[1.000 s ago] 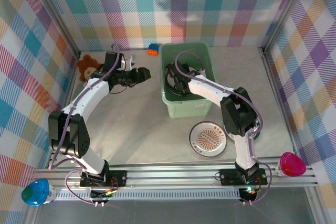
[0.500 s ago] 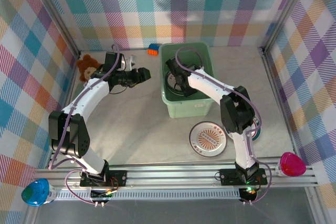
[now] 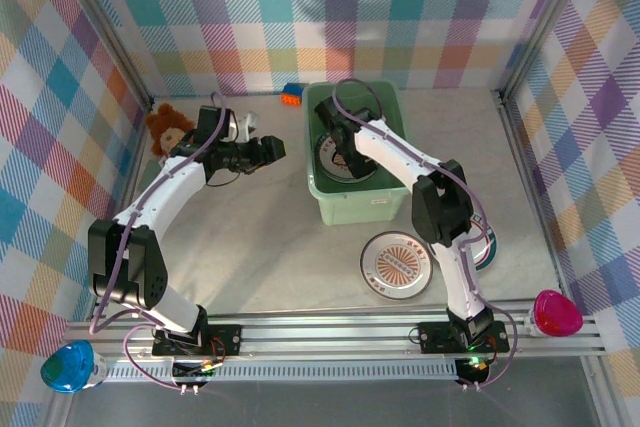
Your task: Place the plates into the plastic bin on the countertop
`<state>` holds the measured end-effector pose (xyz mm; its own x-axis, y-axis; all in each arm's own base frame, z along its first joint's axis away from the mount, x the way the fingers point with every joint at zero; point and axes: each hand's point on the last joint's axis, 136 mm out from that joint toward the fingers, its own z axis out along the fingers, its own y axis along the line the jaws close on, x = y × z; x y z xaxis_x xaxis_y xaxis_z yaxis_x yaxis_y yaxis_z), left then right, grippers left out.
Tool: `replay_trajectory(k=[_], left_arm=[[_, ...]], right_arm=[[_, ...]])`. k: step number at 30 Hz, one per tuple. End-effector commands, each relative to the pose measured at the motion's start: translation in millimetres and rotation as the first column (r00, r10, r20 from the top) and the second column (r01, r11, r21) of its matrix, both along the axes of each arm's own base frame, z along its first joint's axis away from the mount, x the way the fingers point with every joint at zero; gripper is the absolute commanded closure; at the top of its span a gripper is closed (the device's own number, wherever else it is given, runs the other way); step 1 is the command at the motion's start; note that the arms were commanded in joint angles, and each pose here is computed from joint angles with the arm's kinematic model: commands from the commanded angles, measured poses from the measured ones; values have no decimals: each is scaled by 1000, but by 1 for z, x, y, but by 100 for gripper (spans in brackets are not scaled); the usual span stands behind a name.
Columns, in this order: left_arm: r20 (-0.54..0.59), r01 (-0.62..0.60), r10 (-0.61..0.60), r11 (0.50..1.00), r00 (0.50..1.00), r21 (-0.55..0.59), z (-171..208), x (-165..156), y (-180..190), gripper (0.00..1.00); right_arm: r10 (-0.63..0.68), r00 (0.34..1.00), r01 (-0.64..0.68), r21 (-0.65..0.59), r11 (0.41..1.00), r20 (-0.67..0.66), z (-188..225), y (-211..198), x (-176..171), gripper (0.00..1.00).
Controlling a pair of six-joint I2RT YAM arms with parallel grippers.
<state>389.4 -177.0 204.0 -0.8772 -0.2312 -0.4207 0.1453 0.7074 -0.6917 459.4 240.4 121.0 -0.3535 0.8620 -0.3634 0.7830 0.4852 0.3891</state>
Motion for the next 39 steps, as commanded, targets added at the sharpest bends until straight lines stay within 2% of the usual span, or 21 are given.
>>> replay_trajectory(k=[1,6,9,14,22,24,28,33,35,39], left_arm=[[23,-4,5,1000,1000,-14,7,-1,2,37],[17,2,-2,1000,1000,-16,4,0,1,37],[10,2,-2,1000,1000,-14,2,0,1,37],[6,2,-1,1000,1000,-21,2,0,0,37],[0,16,-16,1000,1000,-11,4,-10,-8,37],[6,17,-17,1000,1000,-4,5,-14,-10,37],[18,15,-15,1000,1000,1,10,-17,-11,37],[36,23,-23,1000,999,-4,18,-19,-13,37],[39,31,-31,1000,999,-5,20,-21,-15,37],[5,95,-95,995,995,27,12,-42,-25,37]], right_arm=[[25,999,-27,-56,998,-36,2,-7,-3,1],[54,999,-53,-72,996,6,15,-5,-1,1],[136,986,-125,-108,986,101,40,0,5,1],[266,947,-242,-147,959,181,73,8,4,1],[388,914,-366,-169,915,119,70,9,-18,1],[468,870,-435,-203,877,158,89,12,-22,1],[626,750,-563,-290,774,215,129,9,-43,0],[740,644,-658,-353,665,195,150,-25,-91,4],[743,647,-675,-322,664,174,145,-45,-110,5],[693,710,-655,-241,716,125,123,-96,-147,10]])
